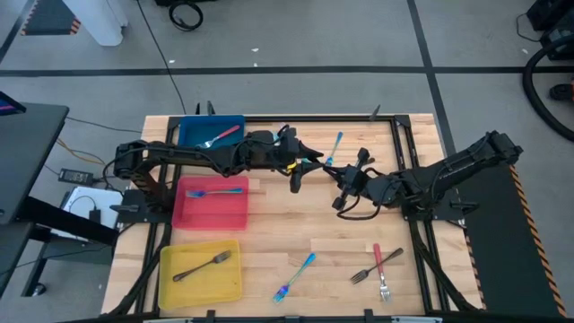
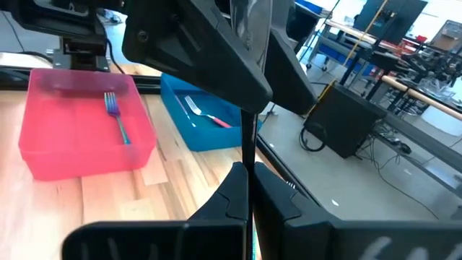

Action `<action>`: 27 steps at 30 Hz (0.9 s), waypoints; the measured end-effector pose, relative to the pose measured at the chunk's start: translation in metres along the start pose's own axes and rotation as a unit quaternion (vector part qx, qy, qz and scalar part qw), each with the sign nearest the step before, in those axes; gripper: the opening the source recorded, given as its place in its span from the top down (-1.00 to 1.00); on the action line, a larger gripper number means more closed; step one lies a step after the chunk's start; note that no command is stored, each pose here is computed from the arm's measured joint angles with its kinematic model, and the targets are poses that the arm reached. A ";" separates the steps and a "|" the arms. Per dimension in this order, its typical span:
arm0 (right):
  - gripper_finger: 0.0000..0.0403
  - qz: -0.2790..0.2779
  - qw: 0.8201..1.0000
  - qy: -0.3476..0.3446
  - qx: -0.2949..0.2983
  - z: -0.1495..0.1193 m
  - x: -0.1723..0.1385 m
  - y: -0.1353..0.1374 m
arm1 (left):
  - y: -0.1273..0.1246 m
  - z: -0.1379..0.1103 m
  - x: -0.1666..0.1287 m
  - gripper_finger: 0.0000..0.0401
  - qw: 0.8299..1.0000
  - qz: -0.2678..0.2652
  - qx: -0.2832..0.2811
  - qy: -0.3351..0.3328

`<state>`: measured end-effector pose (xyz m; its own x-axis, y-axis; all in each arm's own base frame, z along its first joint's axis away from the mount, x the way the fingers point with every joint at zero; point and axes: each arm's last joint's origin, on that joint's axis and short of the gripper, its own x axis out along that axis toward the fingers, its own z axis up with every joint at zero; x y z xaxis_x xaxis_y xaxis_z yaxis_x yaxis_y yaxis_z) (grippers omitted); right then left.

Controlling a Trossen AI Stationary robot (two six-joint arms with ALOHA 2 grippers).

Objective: Sort silverware by color (type)
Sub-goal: Put the black fork into the yellow bin

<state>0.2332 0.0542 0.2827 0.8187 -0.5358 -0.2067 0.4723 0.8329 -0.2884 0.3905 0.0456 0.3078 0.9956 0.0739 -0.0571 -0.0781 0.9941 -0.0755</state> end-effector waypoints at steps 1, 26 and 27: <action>0.96 0.001 1.000 0.000 0.000 0.000 0.000 0.000 | 0.000 0.000 0.000 0.31 1.000 0.000 0.000 0.000; 0.87 0.056 0.998 -0.001 0.020 0.000 0.000 0.004 | 0.001 -0.004 -0.003 0.99 0.998 0.011 0.043 0.036; 0.87 0.054 0.998 -0.001 0.020 0.000 0.000 0.004 | 0.000 -0.004 -0.005 0.99 0.998 0.010 0.043 0.044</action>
<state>0.2346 0.0575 0.2818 0.8663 -0.4425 -0.2318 0.3944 0.8906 -0.2265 0.3858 0.0449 0.3043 0.9853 0.0893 -0.1459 -0.0886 0.9960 0.0113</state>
